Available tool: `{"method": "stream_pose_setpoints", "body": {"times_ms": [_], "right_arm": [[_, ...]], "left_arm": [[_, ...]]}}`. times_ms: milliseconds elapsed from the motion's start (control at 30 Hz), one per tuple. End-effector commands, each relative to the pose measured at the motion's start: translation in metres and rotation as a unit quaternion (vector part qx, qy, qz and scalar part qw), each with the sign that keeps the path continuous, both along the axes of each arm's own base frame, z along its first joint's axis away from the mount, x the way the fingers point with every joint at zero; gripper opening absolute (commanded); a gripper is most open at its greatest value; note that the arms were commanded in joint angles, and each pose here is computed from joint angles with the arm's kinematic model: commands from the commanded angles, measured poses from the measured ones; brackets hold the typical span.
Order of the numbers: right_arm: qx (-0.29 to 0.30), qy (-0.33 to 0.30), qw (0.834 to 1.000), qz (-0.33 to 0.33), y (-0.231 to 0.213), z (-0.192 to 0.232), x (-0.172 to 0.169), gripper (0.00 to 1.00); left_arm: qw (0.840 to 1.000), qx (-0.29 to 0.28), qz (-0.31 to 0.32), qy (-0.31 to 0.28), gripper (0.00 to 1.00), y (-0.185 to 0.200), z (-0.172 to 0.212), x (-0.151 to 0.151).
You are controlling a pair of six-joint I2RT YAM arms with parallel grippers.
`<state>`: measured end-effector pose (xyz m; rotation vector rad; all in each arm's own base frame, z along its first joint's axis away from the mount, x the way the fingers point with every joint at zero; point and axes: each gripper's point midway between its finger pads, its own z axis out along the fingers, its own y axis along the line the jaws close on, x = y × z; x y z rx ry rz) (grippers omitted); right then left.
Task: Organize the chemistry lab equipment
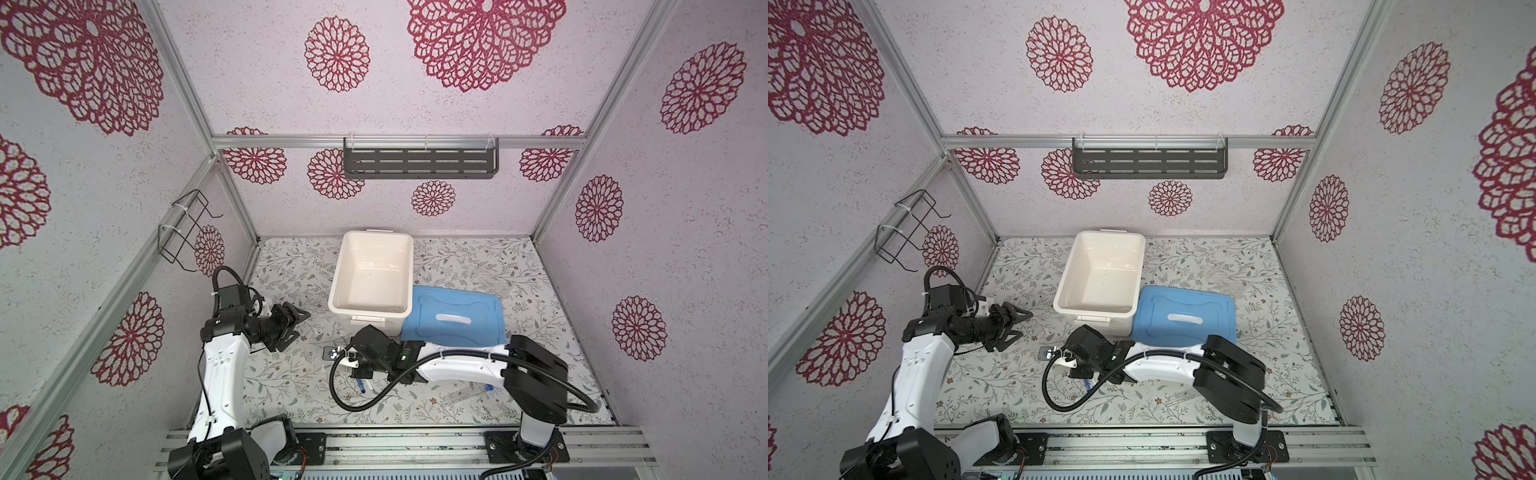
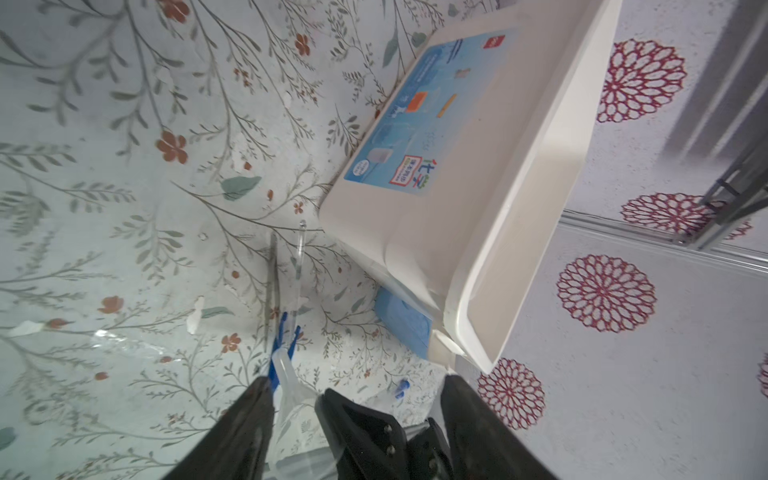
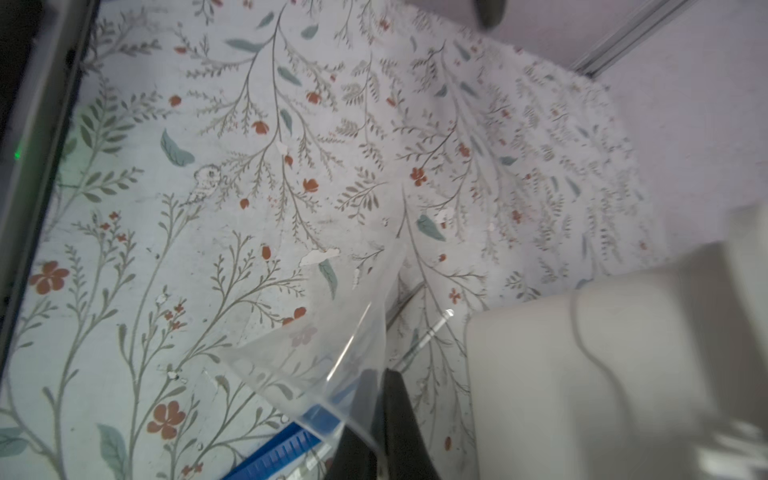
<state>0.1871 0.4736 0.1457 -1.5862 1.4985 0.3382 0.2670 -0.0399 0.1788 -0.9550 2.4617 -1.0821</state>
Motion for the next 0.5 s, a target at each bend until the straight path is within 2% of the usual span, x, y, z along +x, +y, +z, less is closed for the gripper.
{"method": "stream_pose_setpoints", "body": {"times_ms": [0, 233, 367, 467], "right_arm": [[0.111, -0.068, 0.991, -0.039, -0.010, 0.074, 0.011, 0.07], [0.184, -0.119, 0.972, -0.091, -0.055, 0.123, 0.015, 0.06], [0.207, -0.138, 0.964, -0.094, -0.063, 0.141, 0.014, 0.06], [0.211, -0.136, 0.964, -0.091, -0.060, 0.143, 0.013, 0.06]], "left_arm": [[0.994, -0.069, -0.067, -0.047, 0.71, -0.033, 0.022, 0.007], [0.968, -0.163, -0.176, -0.078, 0.68, -0.090, 0.058, 0.004], [0.958, -0.184, -0.204, -0.084, 0.65, -0.106, 0.068, 0.003], [0.956, -0.186, -0.210, -0.084, 0.57, -0.111, 0.069, 0.004]]}}
